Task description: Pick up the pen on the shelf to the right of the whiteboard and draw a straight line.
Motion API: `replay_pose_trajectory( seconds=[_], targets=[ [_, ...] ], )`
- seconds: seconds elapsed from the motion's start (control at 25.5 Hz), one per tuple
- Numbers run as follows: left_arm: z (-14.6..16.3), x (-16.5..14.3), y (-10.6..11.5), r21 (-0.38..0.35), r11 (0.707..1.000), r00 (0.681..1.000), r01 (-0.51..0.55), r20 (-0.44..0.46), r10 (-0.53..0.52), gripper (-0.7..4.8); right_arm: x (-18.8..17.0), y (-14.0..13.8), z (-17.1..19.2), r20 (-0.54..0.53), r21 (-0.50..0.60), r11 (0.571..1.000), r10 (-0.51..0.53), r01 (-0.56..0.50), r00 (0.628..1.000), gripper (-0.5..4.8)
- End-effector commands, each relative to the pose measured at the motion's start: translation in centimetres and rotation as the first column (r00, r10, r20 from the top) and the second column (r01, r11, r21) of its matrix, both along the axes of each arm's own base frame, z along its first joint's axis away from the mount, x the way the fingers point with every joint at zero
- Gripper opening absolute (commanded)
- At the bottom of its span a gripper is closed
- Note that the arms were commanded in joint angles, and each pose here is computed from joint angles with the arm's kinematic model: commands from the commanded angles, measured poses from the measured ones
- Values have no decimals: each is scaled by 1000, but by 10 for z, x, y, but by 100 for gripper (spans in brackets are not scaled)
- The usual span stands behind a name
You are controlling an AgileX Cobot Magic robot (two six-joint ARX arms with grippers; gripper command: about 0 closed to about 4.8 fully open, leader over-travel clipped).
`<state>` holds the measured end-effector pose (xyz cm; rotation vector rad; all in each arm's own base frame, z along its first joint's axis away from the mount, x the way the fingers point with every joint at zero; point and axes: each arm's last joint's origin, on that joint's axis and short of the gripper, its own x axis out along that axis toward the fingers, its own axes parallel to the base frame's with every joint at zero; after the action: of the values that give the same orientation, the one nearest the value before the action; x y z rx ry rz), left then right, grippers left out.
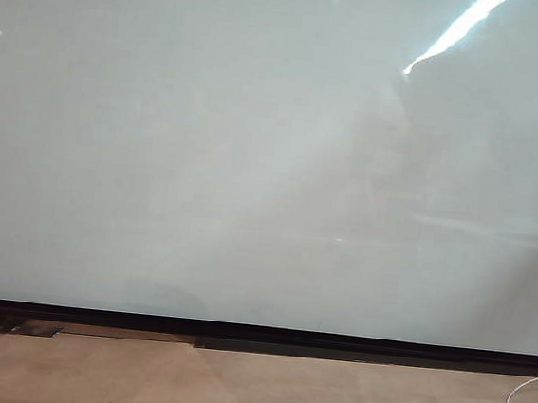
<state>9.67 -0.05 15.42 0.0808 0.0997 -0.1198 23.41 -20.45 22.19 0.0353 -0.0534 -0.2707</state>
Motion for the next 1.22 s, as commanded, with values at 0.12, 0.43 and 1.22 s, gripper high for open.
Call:
replay_pose_trajectory(
  seconds=[0.12, 0.43, 1.22],
  targets=[
    [7, 0, 0, 5, 1000, 998, 3, 62, -3, -5, -30, 35, -1, -48, 59, 997, -56, 59, 997, -3],
    [7, 0, 0, 8, 1000, 998, 5, 63, -5, -5, -44, 126, 24, -83, -1, 998, 55, -55, 995, -3],
    [7, 0, -1, -20, 999, 998, 32, 59, -31, -5, -65, 288, 22, -190, -2, 877, 471, -480, 862, -4]
  ],
)
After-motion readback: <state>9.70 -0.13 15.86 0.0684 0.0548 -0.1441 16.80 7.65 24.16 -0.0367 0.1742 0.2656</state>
